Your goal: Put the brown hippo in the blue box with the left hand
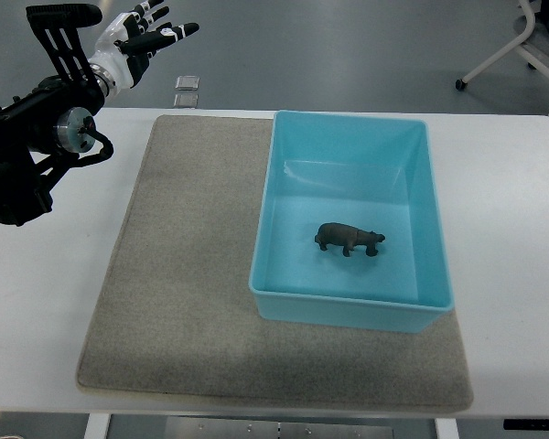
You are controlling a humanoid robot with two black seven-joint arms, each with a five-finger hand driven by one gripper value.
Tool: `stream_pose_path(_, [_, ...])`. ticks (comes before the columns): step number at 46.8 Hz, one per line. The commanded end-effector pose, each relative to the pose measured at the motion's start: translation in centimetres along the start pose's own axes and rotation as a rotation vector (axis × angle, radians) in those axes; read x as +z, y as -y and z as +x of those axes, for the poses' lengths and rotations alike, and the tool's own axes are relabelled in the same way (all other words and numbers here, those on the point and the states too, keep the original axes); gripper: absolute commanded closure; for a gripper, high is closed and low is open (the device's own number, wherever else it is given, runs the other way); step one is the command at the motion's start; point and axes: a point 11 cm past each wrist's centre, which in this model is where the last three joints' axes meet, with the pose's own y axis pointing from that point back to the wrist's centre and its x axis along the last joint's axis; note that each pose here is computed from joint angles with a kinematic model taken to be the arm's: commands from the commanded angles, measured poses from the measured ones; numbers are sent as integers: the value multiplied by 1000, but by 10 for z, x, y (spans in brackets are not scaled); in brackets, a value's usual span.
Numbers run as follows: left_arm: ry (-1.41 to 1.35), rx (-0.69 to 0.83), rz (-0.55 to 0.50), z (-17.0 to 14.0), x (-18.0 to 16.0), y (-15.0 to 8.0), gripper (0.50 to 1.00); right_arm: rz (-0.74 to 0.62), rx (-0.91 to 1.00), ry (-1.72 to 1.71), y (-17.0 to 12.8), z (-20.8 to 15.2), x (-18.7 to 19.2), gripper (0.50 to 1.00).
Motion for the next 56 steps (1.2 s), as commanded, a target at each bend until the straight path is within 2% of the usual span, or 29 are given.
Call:
stream_pose_path(1, [-62,-12,-1,-1,0,0,506,0,0,0,0,0,0,564])
stream_pose_path(19, [-217,-100,-19,11,-12,-3,504,0,0,0,0,0,0,564])
stream_pose_path(34, [-259,-216,-22,-2,-19,-7,506,0,0,0,0,0,0,564])
stream_pose_path(56, [-263,-206,-13,-1,-29,-9,504,0,0,0,0,0,0,564])
